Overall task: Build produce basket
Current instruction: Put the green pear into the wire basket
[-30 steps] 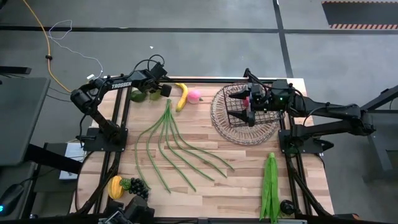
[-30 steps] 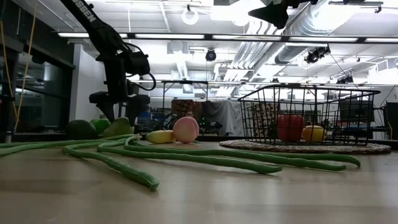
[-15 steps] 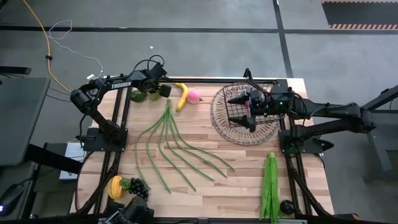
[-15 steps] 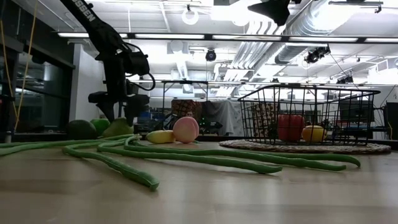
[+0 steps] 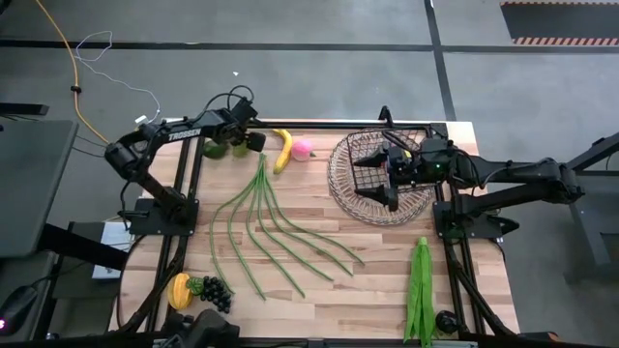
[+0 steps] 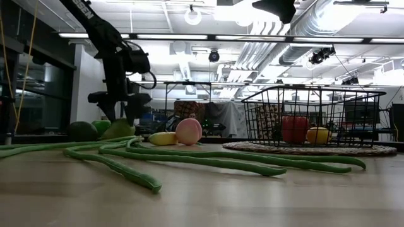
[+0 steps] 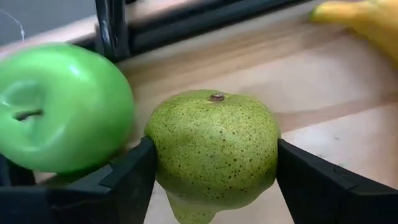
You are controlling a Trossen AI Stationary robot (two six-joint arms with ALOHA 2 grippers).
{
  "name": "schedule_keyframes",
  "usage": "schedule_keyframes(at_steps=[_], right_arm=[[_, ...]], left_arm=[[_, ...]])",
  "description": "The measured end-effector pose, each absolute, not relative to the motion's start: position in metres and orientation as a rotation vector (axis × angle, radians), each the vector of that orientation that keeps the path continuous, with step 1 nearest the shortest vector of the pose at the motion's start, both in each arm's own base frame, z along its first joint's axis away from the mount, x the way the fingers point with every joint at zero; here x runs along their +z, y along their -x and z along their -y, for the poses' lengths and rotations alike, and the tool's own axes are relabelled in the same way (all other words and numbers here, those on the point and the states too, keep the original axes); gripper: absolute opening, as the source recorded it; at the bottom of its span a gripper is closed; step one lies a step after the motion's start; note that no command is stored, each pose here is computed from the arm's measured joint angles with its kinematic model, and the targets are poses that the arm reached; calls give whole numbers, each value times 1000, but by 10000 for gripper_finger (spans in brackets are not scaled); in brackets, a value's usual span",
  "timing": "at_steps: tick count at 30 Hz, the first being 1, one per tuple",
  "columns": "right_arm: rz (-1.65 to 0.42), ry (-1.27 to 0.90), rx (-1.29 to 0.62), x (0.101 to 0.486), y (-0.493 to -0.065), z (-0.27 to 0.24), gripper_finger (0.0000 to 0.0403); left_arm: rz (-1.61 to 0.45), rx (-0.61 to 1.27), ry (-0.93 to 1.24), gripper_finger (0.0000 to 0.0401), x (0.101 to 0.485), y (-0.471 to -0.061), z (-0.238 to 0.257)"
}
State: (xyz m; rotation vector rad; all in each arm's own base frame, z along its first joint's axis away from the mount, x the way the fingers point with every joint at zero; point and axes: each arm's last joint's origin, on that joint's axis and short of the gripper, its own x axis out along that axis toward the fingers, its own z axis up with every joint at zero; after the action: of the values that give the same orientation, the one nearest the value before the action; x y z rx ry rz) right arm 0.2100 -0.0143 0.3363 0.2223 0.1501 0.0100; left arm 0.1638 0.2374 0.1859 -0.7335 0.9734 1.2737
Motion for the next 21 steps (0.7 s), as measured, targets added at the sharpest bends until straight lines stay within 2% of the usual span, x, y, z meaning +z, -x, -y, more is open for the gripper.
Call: schedule_keyframes(at_steps=[8, 17, 21], right_arm=[[-150, -222, 9, 336, -210, 14, 398], [-146, -229, -24, 336, -210, 16, 398], [-146, -215, -30, 336, -210, 16, 398]], left_arm=[[-712, 1174, 642, 276, 244, -161, -218], [-287, 798, 495, 278, 327, -170, -149], [-144, 660, 443, 279, 353, -172, -113]])
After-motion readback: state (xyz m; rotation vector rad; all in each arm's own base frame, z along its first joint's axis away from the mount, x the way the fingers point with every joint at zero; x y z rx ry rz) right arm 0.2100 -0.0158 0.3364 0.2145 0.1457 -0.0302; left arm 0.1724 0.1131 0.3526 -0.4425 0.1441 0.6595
